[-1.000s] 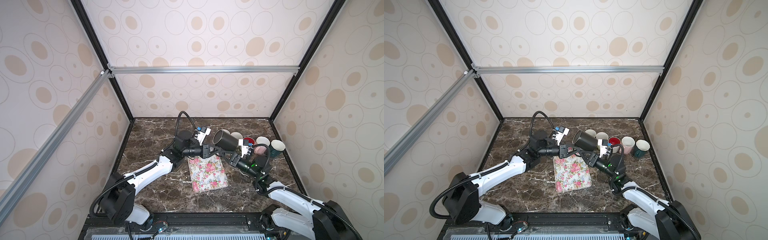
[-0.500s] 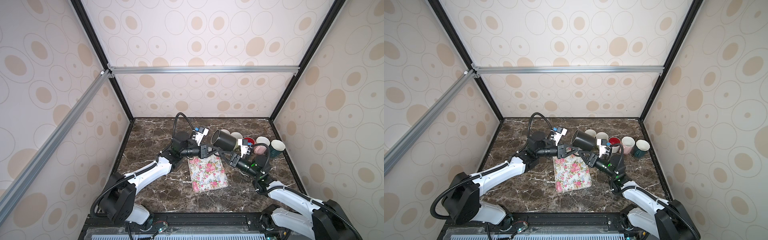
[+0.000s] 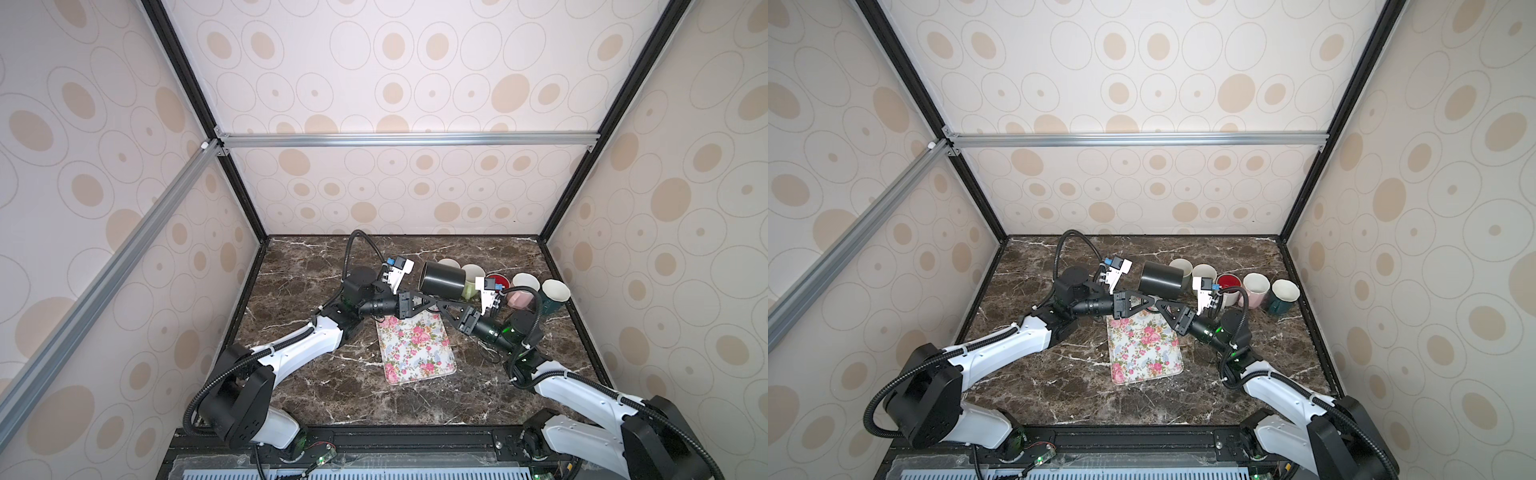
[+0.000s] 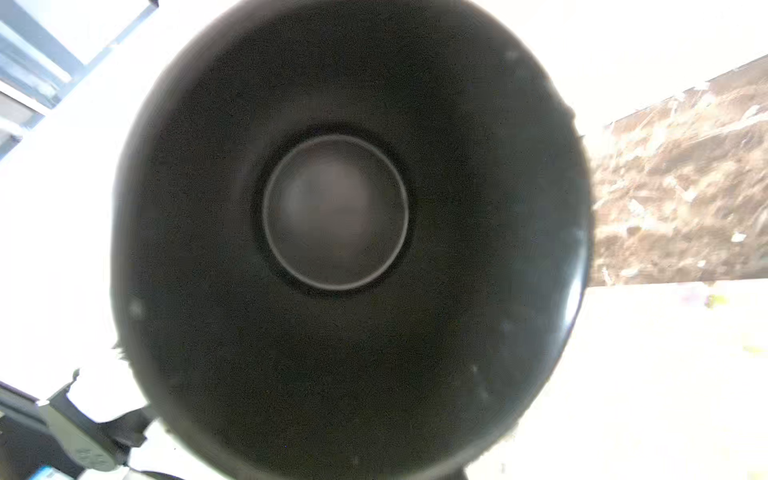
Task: Turn the mug right side up
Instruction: 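Grip the black mug's rim with the right gripper while the left gripper holds it, then carry the black mug toward the mug row while the left gripper releases and withdraws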
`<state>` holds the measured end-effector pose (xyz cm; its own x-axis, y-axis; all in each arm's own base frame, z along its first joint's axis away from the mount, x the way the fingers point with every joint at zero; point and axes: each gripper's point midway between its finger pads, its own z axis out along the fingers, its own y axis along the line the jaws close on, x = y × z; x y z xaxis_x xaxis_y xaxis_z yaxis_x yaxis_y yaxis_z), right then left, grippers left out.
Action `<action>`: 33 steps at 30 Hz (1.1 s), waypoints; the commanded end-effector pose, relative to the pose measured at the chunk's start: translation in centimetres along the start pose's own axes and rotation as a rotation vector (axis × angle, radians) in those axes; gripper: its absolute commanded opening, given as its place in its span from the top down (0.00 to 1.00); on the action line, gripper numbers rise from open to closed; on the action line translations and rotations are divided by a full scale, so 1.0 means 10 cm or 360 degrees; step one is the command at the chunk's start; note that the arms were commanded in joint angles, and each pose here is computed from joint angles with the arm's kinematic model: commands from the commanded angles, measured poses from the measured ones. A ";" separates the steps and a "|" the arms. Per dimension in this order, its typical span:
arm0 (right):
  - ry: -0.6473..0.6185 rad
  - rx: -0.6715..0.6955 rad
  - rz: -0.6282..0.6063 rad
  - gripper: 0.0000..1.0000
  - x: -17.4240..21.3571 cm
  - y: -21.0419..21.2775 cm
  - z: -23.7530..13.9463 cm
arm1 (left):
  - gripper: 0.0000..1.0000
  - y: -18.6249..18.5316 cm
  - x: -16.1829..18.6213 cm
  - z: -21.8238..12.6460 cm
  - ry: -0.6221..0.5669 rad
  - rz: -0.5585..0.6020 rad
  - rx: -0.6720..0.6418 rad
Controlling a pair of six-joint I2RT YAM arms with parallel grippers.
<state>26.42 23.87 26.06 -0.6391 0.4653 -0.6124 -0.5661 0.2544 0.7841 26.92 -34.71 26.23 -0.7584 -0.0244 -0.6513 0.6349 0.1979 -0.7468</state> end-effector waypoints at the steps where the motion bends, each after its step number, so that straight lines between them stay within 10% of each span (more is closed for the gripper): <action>1: -0.0182 -0.0259 -0.0193 0.96 -0.38 0.54 0.01 | 1.00 0.02 0.16 0.05 0.0138 0.0008 0.0012; 10: -0.0148 -0.0094 -0.0134 1.00 -0.34 0.31 0.06 | 0.98 0.18 0.12 0.07 0.0120 0.0002 -0.0097; 18: -0.0185 0.0028 -0.0122 1.00 -0.35 0.15 0.06 | 0.03 0.30 0.09 0.04 0.0090 -0.0012 -0.0215; 33: 0.0071 0.0719 -0.0242 1.00 -0.42 -0.34 0.10 | 0.02 0.60 -0.08 -0.59 -0.0236 0.0127 -0.0761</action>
<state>30.57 22.10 22.21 -0.6667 0.4126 -0.6207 -0.3216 0.5920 0.7390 29.25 -30.18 24.05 -0.7095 -0.1021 -0.6973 0.5661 0.5066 -0.6503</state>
